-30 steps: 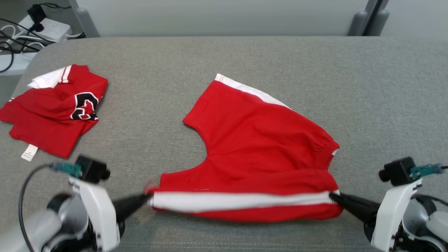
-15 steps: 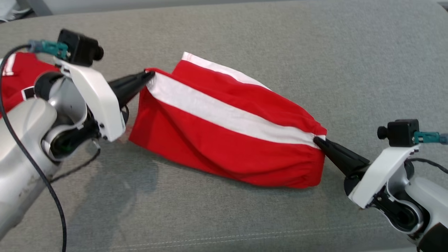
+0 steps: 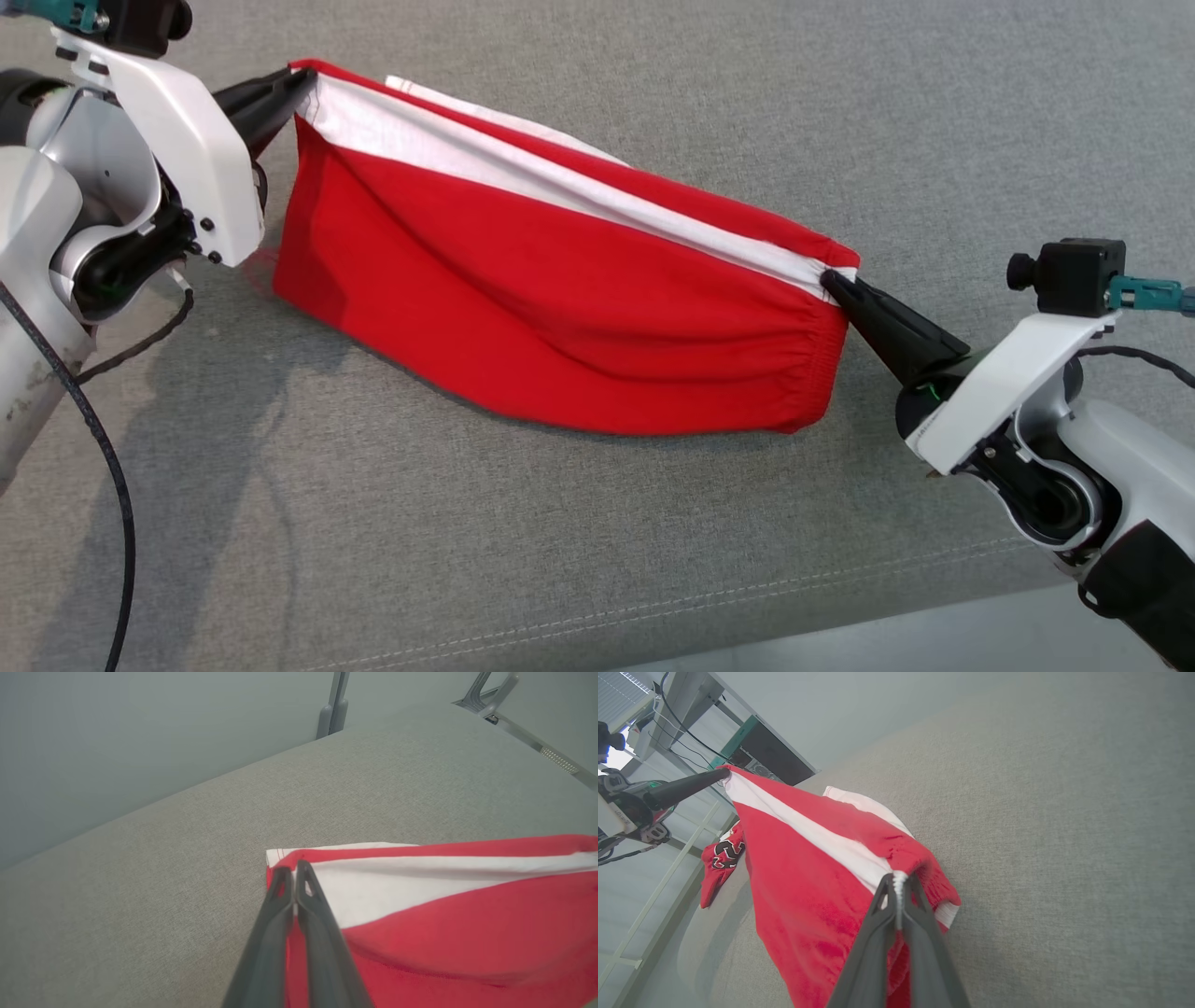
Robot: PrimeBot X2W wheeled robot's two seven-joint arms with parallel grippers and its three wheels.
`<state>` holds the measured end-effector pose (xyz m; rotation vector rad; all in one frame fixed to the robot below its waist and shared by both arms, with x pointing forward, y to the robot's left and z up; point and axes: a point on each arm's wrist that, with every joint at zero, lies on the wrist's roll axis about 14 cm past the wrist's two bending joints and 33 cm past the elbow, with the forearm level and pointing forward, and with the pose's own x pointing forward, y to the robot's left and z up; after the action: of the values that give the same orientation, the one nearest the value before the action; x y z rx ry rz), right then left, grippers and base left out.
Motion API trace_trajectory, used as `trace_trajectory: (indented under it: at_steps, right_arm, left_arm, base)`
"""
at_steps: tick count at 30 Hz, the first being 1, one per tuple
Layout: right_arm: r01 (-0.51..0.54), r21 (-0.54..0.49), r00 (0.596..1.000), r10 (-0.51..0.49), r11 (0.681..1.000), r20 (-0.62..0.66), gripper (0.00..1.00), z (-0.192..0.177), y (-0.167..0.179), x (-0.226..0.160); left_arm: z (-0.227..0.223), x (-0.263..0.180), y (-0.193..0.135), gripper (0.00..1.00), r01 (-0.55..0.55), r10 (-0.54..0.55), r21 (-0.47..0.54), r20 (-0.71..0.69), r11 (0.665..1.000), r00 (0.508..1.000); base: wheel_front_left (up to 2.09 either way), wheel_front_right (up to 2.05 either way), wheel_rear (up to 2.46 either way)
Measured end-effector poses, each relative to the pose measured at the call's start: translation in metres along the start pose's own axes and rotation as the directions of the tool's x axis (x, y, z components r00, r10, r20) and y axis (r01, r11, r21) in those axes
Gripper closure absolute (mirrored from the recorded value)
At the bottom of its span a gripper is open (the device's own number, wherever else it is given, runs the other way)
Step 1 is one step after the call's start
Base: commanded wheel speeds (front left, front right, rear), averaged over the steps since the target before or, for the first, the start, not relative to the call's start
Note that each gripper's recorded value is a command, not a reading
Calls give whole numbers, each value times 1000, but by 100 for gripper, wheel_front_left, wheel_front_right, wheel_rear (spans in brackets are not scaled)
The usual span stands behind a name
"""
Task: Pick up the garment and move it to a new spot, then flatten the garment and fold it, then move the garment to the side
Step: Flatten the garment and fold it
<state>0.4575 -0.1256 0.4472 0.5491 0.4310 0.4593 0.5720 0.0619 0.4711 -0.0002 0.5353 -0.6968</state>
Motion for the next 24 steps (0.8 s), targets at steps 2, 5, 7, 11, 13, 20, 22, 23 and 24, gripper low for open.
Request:
trace_trajectory:
  at_steps: [2,5,7,11,13,20,22,23,24]
  right_arm:
    - [0,5,1000,0,1000,4,100,0,-1,3]
    - [-13,12,1000,13,1000,9,100,0,2,10]
    - [-23,15,1000,23,1000,20,100,2,5,14]
    - [-33,13,999,33,999,40,100,6,7,21]
    - [-29,16,999,28,999,41,100,6,5,22]
    - [-3,33,1000,2,999,30,100,-1,-3,23]
    - [-3,41,1000,2,999,29,100,-3,-3,25]
    - [-4,45,1000,3,999,26,100,-4,-3,25]
    - [-4,50,1000,3,999,24,100,-5,-3,25]
  left_arm:
    - [0,7,0,100,9,-9,14,-2,1000,1000]
    - [-1,15,2,100,14,-14,27,-9,1000,1000]
    - [1,21,2,100,17,-17,35,-1,999,1000]
    - [5,32,-1,100,32,-33,63,6,997,999]
    - [7,37,0,100,34,-35,74,4,997,999]
    - [5,52,2,100,37,-36,94,-6,995,999]
    - [3,57,1,100,42,-41,93,-14,995,999]
    - [1,59,0,100,43,-42,93,-16,995,999]
    - [-1,61,0,100,46,-44,96,-21,994,999]
  base:
    - [0,0,0]
    - [0,0,0]
    - [0,0,0]
    - [0,0,0]
    - [0,0,0]
    - [0,0,0]
    - [0,0,0]
    - [0,0,0]
    - [0,0,0]
